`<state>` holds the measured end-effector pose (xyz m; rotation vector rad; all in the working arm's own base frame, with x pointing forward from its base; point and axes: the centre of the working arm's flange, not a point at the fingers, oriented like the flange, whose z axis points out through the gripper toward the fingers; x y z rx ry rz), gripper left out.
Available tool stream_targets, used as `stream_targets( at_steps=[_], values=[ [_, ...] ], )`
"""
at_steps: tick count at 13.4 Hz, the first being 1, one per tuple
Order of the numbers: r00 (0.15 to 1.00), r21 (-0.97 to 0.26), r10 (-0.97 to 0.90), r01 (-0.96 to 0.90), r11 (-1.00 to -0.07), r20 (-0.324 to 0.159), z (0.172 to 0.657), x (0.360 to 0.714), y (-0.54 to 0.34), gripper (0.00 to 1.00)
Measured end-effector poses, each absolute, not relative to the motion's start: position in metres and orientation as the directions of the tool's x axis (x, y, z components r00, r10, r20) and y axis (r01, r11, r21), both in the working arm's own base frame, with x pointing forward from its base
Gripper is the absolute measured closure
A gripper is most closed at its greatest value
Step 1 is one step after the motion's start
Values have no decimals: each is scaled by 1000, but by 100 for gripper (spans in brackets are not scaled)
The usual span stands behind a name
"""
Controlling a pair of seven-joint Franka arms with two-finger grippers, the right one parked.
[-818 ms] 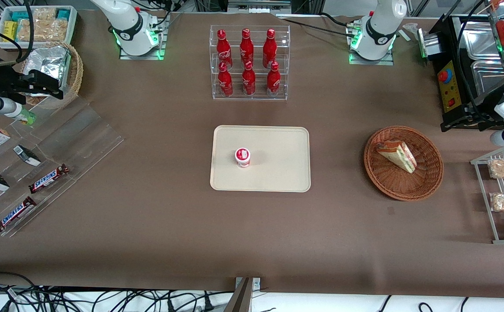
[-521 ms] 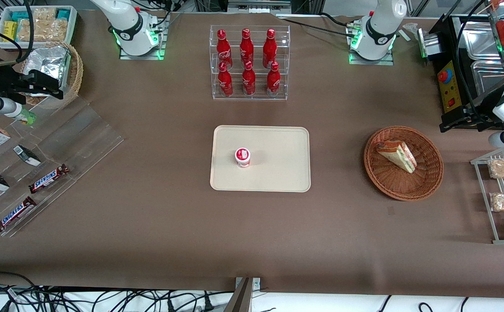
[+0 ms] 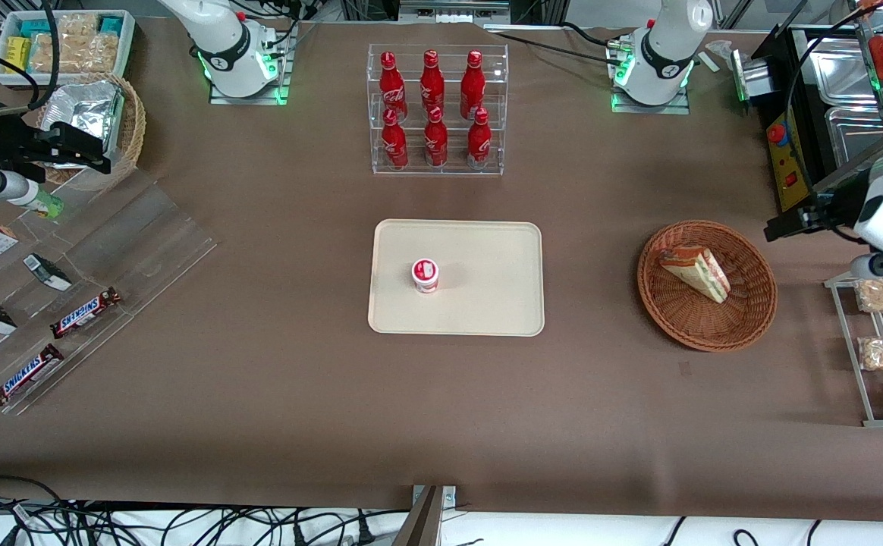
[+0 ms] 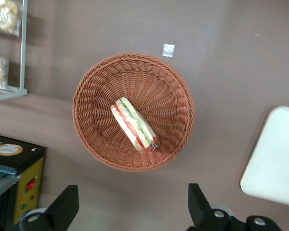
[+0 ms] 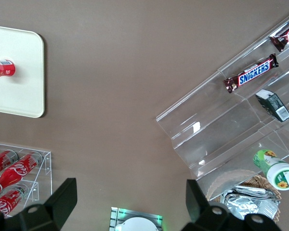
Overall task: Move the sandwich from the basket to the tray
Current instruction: 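Move the left gripper over the wrapped sandwich in the wicker basket, then lower the left gripper and close it on the wrapped sandwich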
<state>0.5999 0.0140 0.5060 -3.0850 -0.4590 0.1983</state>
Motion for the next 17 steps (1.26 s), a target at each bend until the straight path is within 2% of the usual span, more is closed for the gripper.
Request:
stream_targets(
  at_steps=[4,11,17],
  values=[
    [864,-71,497,493,-867,-77,420,581,13,0],
    [717,-78,695,696,-713,51,331,544,8,0],
    [655,-34,751,755,-655,85,280,529,4,0]
  ],
)
